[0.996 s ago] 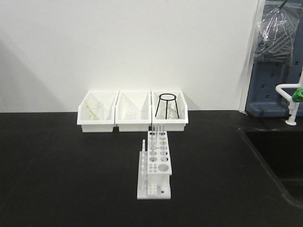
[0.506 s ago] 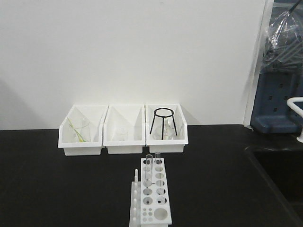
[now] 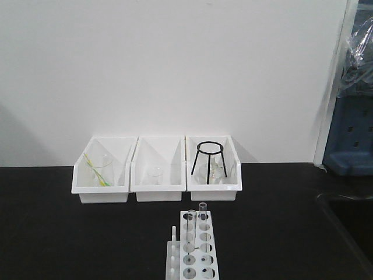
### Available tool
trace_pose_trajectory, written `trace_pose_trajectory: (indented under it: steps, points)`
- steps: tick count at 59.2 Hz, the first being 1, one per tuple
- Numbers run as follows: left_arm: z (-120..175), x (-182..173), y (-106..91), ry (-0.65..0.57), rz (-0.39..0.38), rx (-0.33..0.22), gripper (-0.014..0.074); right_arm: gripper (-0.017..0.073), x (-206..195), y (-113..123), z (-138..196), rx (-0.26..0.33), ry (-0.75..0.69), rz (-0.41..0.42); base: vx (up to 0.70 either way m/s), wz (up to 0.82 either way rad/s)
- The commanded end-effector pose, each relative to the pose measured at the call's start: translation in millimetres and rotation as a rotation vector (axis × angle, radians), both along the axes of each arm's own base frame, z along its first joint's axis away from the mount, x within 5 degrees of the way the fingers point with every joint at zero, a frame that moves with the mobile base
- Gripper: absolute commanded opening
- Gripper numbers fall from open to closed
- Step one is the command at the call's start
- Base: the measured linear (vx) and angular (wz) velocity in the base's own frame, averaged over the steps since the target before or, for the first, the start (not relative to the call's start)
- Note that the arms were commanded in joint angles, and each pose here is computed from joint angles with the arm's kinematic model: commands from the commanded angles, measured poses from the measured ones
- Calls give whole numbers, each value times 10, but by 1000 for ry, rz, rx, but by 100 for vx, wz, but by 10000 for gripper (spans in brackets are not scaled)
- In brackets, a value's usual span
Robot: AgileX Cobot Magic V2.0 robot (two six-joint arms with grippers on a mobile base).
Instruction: Flip and reinsert test tube from rack
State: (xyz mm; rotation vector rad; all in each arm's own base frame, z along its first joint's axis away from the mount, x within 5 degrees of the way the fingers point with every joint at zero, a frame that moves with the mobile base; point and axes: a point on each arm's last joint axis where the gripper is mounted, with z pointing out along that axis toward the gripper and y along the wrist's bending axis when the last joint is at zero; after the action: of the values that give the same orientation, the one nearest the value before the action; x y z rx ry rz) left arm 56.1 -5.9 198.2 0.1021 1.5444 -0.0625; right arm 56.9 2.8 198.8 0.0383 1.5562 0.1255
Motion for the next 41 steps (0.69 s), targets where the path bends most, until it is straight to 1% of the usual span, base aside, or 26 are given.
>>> trace_pose_trajectory:
  steps: [1,17,20,26,30,32,34,36,41]
  points:
    - [98,-14,1,-94,0,-12,-6,-11,-14,10,69,-16,-88,9,0,0]
    - [98,-14,1,-94,0,-12,-6,-11,-14,10,69,-17,-88,9,0,0]
    - [98,-14,1,-94,0,-12,-6,-11,-21,16,117,-9,-133,17,0,0]
    - [98,-14,1,-94,0,-12,-6,-11,-67,34,326,10,-291,41,0,0]
    - [98,-14,1,-94,0,-12,-6,-11,-136,23,610,49,-362,39,0,0]
    - [98,-14,1,-94,0,-12,-6,-11,-180,14,810,70,-394,36,0,0]
    - [98,-14,1,-94,0,-12,-6,-11,-214,8,1028,65,-420,32,0,0]
    - [98,-14,1,-94,0,-12,-6,-11,-220,7,1207,40,-436,25,0,0]
    - [98,-14,1,-94,0,-12,-6,-11,-89,15,1695,-62,-448,0,0,1]
